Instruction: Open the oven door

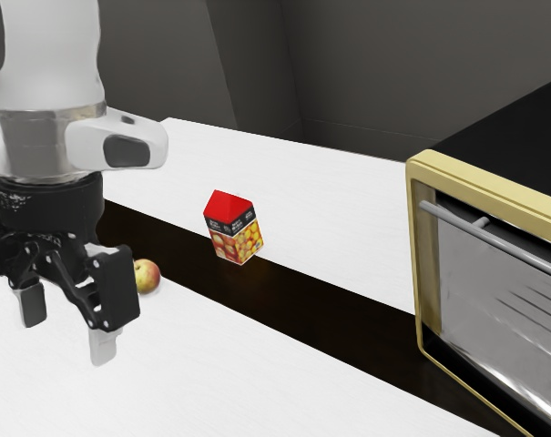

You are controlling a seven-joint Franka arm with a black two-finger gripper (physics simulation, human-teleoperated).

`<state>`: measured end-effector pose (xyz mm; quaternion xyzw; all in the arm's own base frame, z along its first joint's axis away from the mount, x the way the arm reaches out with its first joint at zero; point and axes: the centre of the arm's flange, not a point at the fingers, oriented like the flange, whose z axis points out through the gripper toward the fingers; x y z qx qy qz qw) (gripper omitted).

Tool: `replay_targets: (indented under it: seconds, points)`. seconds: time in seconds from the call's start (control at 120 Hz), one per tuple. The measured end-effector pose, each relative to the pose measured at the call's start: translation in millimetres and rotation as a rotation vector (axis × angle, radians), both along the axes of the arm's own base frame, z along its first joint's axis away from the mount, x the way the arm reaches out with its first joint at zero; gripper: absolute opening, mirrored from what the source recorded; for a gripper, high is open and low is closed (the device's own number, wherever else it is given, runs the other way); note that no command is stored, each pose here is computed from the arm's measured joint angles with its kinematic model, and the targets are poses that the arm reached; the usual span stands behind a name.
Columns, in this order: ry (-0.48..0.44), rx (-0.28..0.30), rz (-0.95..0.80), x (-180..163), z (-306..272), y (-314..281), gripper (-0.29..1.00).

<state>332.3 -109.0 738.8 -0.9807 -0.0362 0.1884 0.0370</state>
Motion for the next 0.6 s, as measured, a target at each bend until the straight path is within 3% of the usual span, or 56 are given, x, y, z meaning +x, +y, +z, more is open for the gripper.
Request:
replay_targets:
  seconds: [0.117, 0.325, 0.375, 0.492, 0.6]
  points:
    - [-0.181, -0.019, 0.116, 4.4, 16.0, -12.5, 0.7]
    - [-0.404, -0.006, 0.243, -2.5, 30.7, -42.8, 0.7]
    - [-0.45, -0.044, 0.284, 4.6, 12.8, -32.0, 0.7]
    - [-0.518, -0.147, 0.34, 66.0, -22.6, -55.1, 0.7]
    - [-0.593, -0.269, 0.361, 80.0, -15.6, -82.3, 0.7]
